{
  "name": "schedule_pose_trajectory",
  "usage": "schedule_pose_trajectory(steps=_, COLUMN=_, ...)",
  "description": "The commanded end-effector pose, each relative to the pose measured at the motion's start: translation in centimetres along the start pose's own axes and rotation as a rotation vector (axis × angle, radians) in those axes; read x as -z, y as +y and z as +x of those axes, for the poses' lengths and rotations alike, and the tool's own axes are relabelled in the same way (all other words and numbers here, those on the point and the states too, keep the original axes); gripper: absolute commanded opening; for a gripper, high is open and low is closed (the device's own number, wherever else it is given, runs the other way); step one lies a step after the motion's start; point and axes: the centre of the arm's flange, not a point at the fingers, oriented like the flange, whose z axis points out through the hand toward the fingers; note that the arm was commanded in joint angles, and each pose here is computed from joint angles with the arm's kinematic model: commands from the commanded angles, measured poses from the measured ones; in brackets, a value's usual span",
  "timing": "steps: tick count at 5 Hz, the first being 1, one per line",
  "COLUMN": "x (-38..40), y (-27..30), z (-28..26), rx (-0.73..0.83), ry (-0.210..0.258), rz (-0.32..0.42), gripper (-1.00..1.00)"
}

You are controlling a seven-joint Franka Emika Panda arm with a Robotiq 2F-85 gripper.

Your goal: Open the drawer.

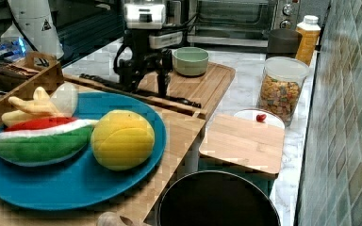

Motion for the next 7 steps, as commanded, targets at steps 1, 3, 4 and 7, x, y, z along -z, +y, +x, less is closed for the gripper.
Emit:
schedule_pose_trajectory(steps=1, x=3.5, y=-15.1, z=-2.8, rx=0.263, ry=0.055, rz=0.083, gripper=1.00)
schedule_pose_trajectory(steps=3, x=5.1, y=-17.5, z=-2.9, rx=0.231, ry=0.027, rz=0.140, gripper=1.00)
schedule_pose_trajectory(steps=4, x=5.3, y=-18.2, z=-2.8, rx=0.222, ry=0.035, rz=0.138, gripper=1.00)
schedule_pose_trajectory(steps=7, x=7.4, y=-19.9, z=-2.2, rx=0.206, ry=0.022, rz=0.123, gripper=1.00)
